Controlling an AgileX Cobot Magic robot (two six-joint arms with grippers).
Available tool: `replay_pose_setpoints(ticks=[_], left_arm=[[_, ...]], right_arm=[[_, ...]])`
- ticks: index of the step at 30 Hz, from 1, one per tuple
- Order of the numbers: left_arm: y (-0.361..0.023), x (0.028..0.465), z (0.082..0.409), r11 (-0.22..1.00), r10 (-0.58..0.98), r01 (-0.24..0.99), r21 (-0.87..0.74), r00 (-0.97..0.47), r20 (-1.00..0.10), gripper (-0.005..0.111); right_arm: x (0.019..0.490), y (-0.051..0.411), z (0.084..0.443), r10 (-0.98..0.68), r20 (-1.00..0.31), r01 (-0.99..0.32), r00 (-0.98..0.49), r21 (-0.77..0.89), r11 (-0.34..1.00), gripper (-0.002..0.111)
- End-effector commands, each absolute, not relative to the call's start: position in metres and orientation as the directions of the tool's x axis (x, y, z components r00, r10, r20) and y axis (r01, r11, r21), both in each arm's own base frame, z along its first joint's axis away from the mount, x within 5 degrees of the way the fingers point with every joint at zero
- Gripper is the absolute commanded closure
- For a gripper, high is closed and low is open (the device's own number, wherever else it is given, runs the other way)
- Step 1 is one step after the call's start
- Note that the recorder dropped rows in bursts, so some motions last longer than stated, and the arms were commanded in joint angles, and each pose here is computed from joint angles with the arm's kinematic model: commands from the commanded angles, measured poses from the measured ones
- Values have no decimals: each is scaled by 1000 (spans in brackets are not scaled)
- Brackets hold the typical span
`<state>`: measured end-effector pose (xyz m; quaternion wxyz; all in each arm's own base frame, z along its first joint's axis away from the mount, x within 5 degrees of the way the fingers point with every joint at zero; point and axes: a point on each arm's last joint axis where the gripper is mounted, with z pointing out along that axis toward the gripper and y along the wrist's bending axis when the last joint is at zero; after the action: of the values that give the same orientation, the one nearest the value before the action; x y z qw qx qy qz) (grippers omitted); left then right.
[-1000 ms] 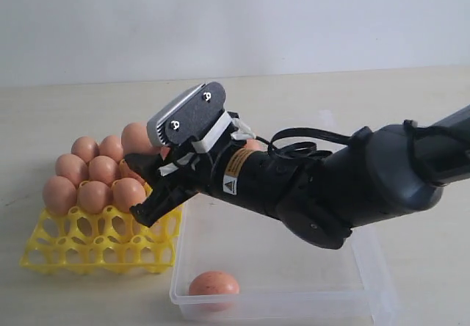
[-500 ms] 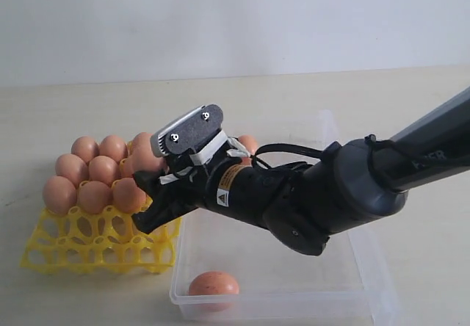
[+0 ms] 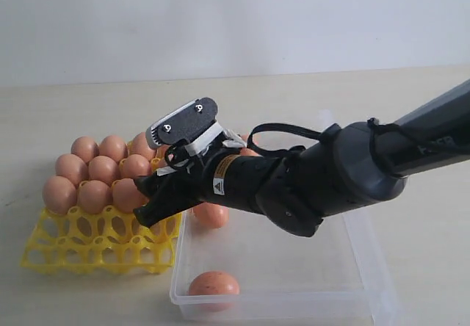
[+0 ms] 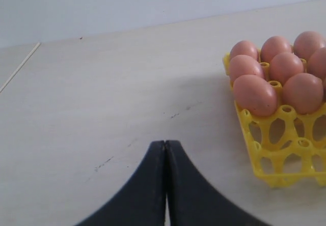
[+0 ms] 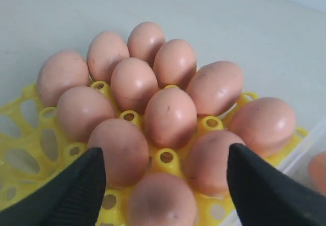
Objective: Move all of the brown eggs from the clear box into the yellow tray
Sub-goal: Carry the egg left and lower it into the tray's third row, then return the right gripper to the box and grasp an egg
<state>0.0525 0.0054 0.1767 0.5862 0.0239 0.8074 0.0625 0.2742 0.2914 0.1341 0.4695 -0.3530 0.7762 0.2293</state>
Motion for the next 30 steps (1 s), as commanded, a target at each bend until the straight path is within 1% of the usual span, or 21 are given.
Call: replay_pose_setpoints(ticks=[1,2,3,4,5,6,8,9,12,14,22,30], left_arm=[[5,52,179,992,108,-32,122,-293,-950,107],[5,52,179,992,108,-32,122,-293,-950,107],[5,52,179,992,108,-32,122,-293,-950,107],[5,52,179,992,108,-32,122,-293,-950,107],[5,52,179,992,108,-32,122,-293,-950,107],[5,52,179,992,108,-32,122,-293,-950,107],[5,52,179,992,108,-32,122,-293,-950,107],[5,52,179,992,108,-32,122,-293,-950,107],[5,52,179,992,108,-32,122,-293,-950,107],[5,52,179,992,108,-32,122,-293,-950,107],[5,52,179,992,108,-32,122,-293,-950,107],[5,52,179,992,108,-32,122,-293,-950,107]], right_arm=[[266,275,179,-420,-834,-744,-357,-18,668,47],[262,269,186,-457,-799,-737,-391,-26,675,47],[254,258,192,-510,-718,-716,-473,-23,698,47],[252,252,194,-503,-682,-689,-531,2,725,47],[249,243,195,-460,-624,-627,-632,62,777,47],[249,240,194,-443,-595,-601,-670,84,795,47],[257,232,194,-310,-579,-486,-754,174,857,47],[264,228,192,-189,-569,-383,-800,243,891,47],[275,223,186,-46,-549,-259,-835,318,912,47],[280,220,181,-21,-541,-233,-841,327,916,47],[285,224,164,11,-531,-205,-847,346,915,47],[282,233,160,6,-537,-221,-843,357,908,47]])
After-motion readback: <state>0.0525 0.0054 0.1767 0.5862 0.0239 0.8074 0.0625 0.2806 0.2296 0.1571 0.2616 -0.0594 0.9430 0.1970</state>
